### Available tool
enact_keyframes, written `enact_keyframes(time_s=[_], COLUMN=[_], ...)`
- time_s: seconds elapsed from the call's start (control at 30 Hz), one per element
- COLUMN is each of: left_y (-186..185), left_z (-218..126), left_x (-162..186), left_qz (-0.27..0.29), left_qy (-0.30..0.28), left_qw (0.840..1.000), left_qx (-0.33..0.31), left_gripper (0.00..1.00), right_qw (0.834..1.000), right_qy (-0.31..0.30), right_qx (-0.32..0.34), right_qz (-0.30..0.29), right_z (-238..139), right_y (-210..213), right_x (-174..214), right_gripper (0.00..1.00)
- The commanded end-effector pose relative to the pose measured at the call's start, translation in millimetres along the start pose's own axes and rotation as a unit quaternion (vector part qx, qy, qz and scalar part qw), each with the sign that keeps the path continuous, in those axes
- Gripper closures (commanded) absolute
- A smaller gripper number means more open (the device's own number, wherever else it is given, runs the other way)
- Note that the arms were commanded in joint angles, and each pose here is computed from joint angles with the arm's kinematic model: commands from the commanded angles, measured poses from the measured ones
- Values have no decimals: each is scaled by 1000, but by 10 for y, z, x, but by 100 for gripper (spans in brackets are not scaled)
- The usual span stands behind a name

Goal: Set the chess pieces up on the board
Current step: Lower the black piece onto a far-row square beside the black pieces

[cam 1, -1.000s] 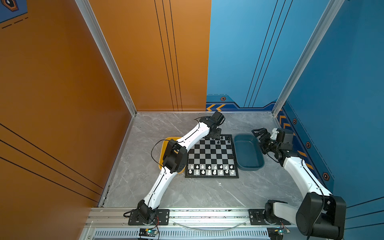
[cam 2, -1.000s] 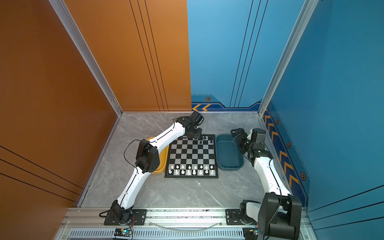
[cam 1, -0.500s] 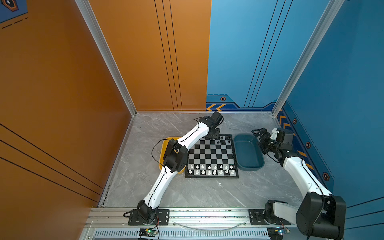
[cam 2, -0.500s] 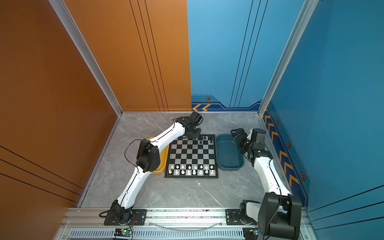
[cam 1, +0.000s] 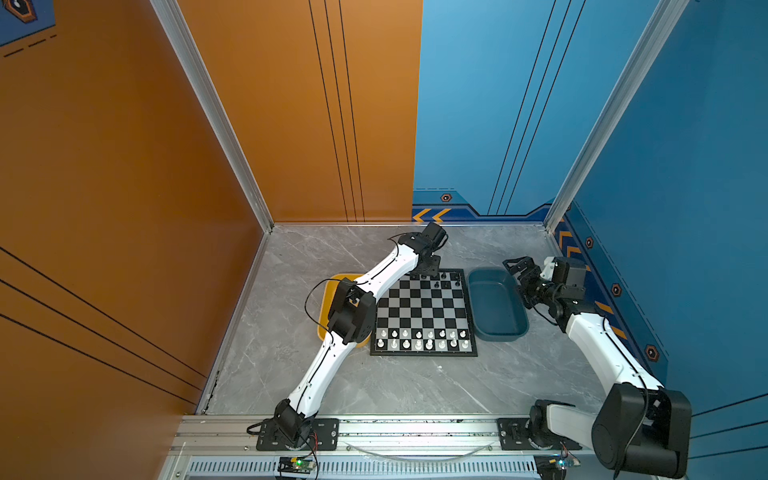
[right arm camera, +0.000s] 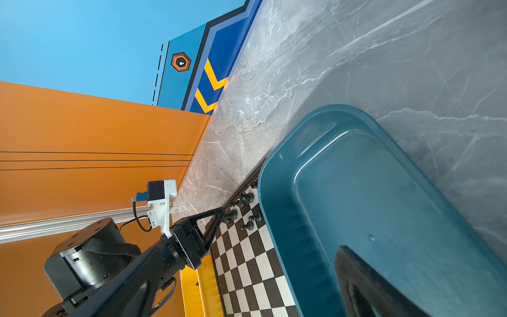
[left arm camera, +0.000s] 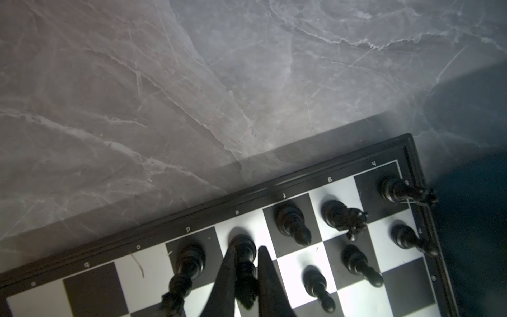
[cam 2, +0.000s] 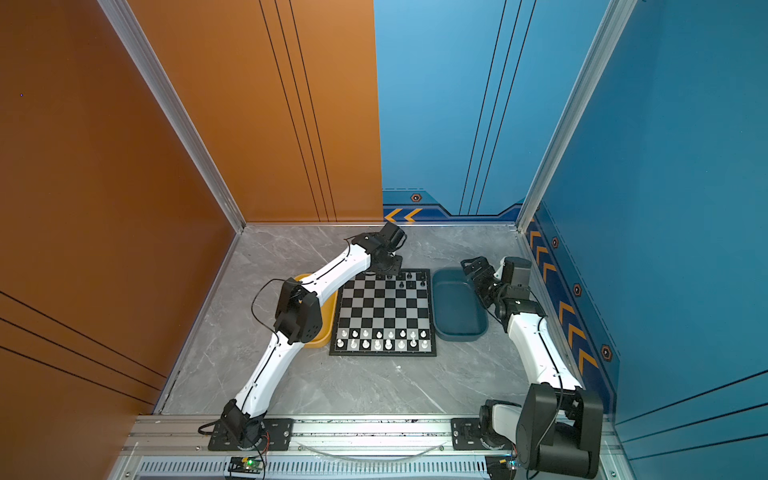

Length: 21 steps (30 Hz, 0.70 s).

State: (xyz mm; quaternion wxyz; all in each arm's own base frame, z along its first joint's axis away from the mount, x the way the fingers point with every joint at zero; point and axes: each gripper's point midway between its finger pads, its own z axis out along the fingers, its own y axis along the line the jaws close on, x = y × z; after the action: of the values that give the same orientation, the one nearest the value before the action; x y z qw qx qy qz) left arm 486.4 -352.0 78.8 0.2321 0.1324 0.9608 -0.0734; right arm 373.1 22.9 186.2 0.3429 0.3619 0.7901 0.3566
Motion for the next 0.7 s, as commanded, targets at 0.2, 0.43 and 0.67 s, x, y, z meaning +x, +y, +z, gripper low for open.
enact_keyframes(time_s=[0.2, 0.43, 0.67], left_y=[16, 32, 32], left_z=[160, 181, 173], left_x=[141, 183, 180], left_qz=[3, 5, 7], left_qy=[27, 33, 33], left_qw=[1000, 999, 999], left_qx=[3, 0, 0], left_gripper=[84, 75, 70], right_qw=[1000, 1000, 1000], right_qy=[1, 1, 0], right_qx=[0, -1, -1], right_qz=[-5, -6, -6], right_z=[-9, -14, -19], right_y=[10, 14, 16], right_x=[-20, -20, -22], right_gripper=[0, 0, 0])
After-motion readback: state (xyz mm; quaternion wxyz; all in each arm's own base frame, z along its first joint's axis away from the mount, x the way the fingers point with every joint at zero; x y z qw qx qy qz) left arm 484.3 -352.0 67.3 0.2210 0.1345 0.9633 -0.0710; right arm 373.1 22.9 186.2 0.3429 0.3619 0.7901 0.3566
